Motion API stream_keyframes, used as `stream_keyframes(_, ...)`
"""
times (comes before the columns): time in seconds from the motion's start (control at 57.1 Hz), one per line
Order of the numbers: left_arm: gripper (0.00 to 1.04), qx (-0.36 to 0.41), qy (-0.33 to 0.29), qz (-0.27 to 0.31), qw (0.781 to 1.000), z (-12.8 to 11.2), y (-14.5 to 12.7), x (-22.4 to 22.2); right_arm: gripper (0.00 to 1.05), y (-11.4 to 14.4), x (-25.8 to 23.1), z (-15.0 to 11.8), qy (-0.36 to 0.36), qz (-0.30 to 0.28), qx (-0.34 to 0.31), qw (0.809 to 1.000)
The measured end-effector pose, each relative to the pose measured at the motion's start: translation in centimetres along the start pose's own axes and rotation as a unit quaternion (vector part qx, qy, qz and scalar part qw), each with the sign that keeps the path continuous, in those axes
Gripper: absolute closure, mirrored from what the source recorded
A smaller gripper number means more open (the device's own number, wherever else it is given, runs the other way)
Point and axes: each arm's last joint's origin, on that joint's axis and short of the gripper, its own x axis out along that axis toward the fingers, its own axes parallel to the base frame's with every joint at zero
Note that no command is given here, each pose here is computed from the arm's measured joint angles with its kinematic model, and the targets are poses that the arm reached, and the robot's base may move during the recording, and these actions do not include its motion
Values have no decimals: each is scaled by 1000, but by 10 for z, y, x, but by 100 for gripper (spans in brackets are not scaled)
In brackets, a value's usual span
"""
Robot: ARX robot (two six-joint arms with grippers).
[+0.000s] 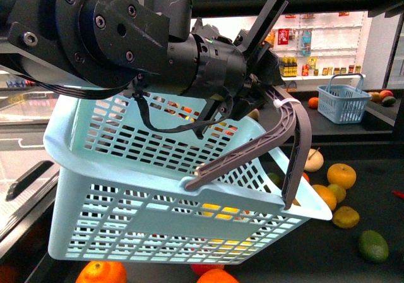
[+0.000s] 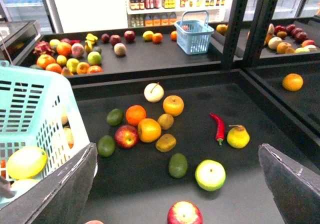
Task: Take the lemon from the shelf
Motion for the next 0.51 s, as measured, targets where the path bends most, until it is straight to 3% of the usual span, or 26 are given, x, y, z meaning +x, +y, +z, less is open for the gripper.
stream_keyframes(0.07, 93, 0, 0, 0, 1000, 0, 0, 0, 9, -1, -13, -6, -10, 2, 1, 1000)
stream_keyframes(0.14, 93, 0, 0, 0, 1000, 0, 0, 0, 20, -3, -24, -15, -21, 91, -2, 996)
stream_keyframes(0.228, 93, 0, 2, -1, 1000, 0, 0, 0, 34, -6, -33, -33, -17, 147, -11, 989)
stream_keyframes(0.42, 93, 1, 1, 0, 1000, -1, 0, 0, 70, -23, -48, -64, -8, 149, -18, 989)
stream_keyframes(0.508, 93, 1, 0, 0, 1000, 0, 0, 0, 86, -31, -49, -64, -22, 165, -15, 986)
